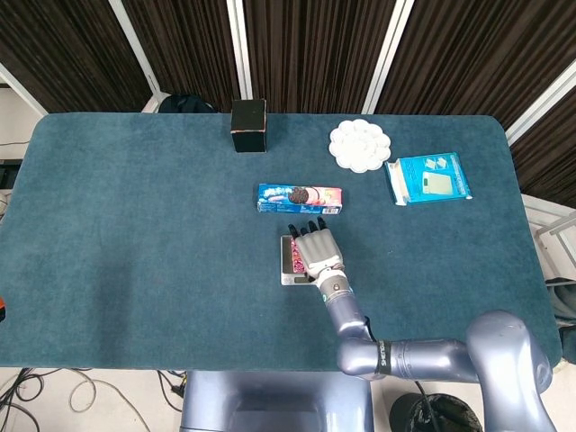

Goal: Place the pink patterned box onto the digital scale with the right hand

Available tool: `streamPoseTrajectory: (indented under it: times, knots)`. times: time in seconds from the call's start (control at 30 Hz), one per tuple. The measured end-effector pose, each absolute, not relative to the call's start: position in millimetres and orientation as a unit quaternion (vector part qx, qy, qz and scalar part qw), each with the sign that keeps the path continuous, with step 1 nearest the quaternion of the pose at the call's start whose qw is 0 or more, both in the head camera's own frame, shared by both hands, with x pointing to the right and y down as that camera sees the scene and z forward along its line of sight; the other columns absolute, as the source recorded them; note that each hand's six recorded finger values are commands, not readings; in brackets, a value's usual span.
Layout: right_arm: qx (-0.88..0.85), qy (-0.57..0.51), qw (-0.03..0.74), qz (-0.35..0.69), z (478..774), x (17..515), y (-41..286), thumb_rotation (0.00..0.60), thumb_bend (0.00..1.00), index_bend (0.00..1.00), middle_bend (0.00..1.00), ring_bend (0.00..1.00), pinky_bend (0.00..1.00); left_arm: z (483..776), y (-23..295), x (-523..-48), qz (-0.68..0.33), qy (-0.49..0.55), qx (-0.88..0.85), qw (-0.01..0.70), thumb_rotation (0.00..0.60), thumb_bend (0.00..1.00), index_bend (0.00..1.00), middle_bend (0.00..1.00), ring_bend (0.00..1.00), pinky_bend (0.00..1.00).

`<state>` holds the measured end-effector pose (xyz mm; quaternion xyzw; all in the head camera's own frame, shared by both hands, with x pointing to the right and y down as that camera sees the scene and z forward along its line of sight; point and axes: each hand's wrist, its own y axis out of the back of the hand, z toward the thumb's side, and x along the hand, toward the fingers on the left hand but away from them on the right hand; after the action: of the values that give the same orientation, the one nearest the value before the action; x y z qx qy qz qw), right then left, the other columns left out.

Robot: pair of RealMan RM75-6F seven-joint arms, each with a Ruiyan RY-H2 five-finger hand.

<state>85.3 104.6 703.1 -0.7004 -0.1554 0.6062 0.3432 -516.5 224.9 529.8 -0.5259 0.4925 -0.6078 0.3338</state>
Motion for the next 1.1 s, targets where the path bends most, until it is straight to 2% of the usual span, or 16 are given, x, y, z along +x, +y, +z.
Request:
streamPoseTrajectory:
  times: [0.13, 0.23, 0.4, 0.8, 1.1]
  knots:
    - [-0.7, -0.162, 0.341, 0.606, 704.6, 83.1, 101.4, 0.6, 0.32, 0.0, 0.29, 0.06, 0.0, 529.2, 224.9, -517.4, -0.608, 0.494, -0.525, 0.333, 0.6, 0.66, 0.08, 0.0, 0.0, 0.0]
    - [-0.7, -0.161, 0.339, 0.607, 704.9, 82.2, 101.4, 0.6, 0.32, 0.0, 0.15, 0.0, 0.0, 529.2, 224.8, -517.5, -0.608, 0.494, -0.525, 0.333, 0.6, 0.66, 0.08, 0.0, 0.0, 0.0]
    - [-0.699, -0.15, 0.336, 0.613, 705.7, 82.9, 103.8, 0.6, 0.31, 0.0, 0.02, 0.0, 0.0, 529.5, 224.9, -517.5, -0.608, 0.493, -0.525, 0.333, 0.6, 0.66, 0.08, 0.0, 0.0, 0.0]
    - [-0.711, -0.146, 0.33, 0.604, 697.4, 77.8, 104.3, 0.6, 0.28, 0.0, 0.0, 0.0, 0.0, 529.3, 224.6, -518.4, -0.608, 0.494, -0.524, 0.333, 0.6, 0.66, 0.08, 0.0, 0.0, 0.0]
    - [-0.704, -0.191, 0.38, 0.569, 646.6, 110.0, 98.0, 0.6, 0.28, 0.0, 0.0, 0.0, 0.0, 530.3, 223.6, -521.4, -0.61, 0.494, -0.524, 0.331, 0.6, 0.66, 0.08, 0.0, 0.0, 0.0]
